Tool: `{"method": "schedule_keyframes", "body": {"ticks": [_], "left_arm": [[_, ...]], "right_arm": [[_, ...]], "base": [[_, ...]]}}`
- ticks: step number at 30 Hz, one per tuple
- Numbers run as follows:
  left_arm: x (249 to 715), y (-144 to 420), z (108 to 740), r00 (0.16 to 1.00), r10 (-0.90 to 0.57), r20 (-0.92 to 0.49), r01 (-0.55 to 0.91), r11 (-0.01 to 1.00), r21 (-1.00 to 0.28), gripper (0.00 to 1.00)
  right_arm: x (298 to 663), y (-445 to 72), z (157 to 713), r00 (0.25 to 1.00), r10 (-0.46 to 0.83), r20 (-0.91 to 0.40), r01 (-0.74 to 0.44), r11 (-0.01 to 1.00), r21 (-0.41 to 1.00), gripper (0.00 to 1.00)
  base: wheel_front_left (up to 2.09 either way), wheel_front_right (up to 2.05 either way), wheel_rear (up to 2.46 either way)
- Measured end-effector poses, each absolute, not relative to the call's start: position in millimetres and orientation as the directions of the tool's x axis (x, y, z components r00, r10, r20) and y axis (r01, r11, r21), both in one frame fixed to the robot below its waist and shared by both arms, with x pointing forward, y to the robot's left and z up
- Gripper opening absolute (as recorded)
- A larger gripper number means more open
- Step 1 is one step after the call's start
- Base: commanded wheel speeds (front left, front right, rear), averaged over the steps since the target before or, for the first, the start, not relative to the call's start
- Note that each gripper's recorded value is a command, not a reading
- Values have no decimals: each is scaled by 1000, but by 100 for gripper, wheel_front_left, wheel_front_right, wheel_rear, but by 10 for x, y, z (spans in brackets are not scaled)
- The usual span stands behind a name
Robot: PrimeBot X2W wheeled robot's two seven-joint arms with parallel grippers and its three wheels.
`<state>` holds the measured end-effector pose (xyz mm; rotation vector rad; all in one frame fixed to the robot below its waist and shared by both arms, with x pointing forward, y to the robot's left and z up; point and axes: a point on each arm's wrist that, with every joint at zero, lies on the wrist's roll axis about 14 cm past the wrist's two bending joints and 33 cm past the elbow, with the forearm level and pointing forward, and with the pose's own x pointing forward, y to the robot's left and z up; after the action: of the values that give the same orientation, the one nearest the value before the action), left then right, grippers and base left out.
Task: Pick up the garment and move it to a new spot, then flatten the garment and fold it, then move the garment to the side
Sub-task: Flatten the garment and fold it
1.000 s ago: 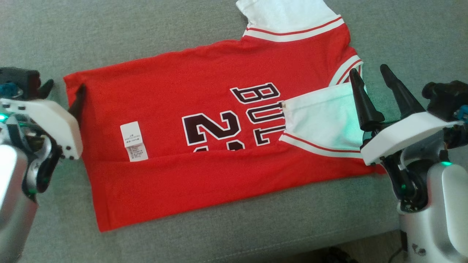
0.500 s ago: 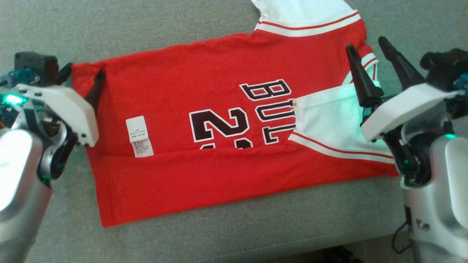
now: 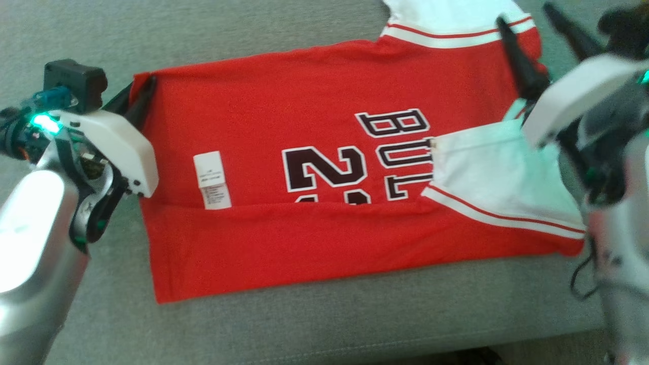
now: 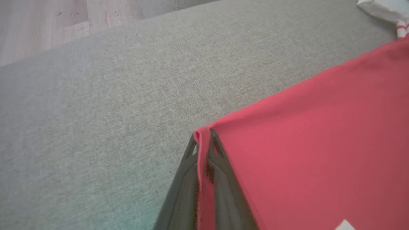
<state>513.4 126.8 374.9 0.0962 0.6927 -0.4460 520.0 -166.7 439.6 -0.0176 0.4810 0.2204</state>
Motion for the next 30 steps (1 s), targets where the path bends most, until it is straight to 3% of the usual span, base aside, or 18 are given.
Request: {"method": "schedule_keyframes", "body": {"ticks": [8,15,28,29,30], "left_arm": [[5103,1199,3894,725,-395,-563,439,896,-64,0],[5182,1107,4024,766,-415,-491,433,898,-84,0],[5242,1131,3786,763,-402,-506,409,907,-104,0],[5243,1126,3783,763,-403,-506,410,906,-104,0],[5245,1119,3780,762,-404,-506,411,906,-105,0]], "right_arm": [[5718,-1738,4358,836,174,-521,-215,976,-20,100],[6095,-1694,3954,753,142,-643,-202,979,-21,100],[6316,-1417,3557,662,195,-724,-250,968,32,100],[6296,-1395,3550,653,202,-730,-261,965,34,89],[6279,-1381,3549,646,208,-735,-271,962,34,66]], "base": [[0,0,0],[0,0,0],[0,0,0],[0,0,0],[0,0,0]]}}
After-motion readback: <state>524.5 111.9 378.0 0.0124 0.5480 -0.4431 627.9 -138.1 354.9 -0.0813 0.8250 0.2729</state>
